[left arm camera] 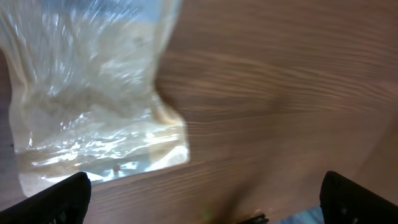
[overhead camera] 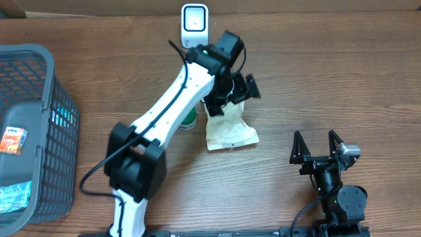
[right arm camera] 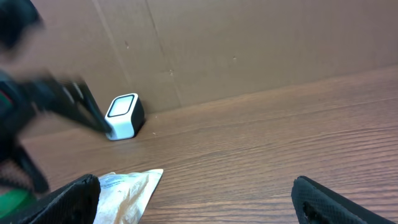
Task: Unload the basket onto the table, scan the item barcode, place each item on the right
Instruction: 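Lift the bag out and carry it toward the scanner, then release the bag on the table beside the jar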
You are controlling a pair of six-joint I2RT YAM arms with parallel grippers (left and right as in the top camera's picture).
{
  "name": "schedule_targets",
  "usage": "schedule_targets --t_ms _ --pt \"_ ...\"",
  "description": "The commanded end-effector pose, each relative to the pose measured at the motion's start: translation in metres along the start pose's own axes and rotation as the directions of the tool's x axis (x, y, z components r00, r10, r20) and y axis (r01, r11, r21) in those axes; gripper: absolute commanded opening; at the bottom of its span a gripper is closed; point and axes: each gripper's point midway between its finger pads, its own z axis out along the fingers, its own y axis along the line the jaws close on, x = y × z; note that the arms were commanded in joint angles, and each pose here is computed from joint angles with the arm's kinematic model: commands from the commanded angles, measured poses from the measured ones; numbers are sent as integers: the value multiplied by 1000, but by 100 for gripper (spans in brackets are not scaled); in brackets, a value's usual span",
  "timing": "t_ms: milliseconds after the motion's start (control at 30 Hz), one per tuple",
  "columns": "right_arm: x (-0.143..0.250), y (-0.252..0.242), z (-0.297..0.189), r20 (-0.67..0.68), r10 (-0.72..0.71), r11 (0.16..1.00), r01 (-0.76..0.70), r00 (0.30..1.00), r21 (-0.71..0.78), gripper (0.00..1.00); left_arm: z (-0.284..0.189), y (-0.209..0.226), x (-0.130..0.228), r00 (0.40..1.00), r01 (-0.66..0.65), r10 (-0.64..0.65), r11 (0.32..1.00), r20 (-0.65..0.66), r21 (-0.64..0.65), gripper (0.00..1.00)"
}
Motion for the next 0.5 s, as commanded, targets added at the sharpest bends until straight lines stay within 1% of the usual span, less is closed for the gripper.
schedule_targets --t_ms 0,33,167,233,267,367,400,433,467 --pt "1 0 0 7 4 1000 -4 1000 -5 100 -103 -39 -4 932 -286 262 956 250 62 100" --pt "1 0 0 7 4 1000 -4 1000 -5 100 -125 -40 -4 909 -318 290 947 300 48 100" --pt "1 0 0 7 4 1000 -4 1000 -5 100 -199 -28 -4 828 -372 336 928 449 -8 100" --pt "1 0 0 7 4 1000 -4 1000 -5 100 -234 -14 -5 785 -379 350 924 511 -49 99" --pt "1 0 0 7 4 1000 -4 1000 -5 100 -251 -2 -7 770 -361 342 930 539 -73 100" --pt "1 0 0 7 4 1000 -4 1000 -5 100 -298 51 -12 749 -217 253 967 612 -134 100" --pt "1 0 0 7 4 1000 -4 1000 -5 100 -317 83 -14 744 -121 194 980 639 -157 100" --pt "1 0 0 7 4 1000 -4 1000 -5 100 -324 97 -14 743 -79 167 983 648 -163 100" --pt "1 0 0 7 4 1000 -4 1000 -5 100 -334 119 -14 741 -11 122 985 660 -171 100"
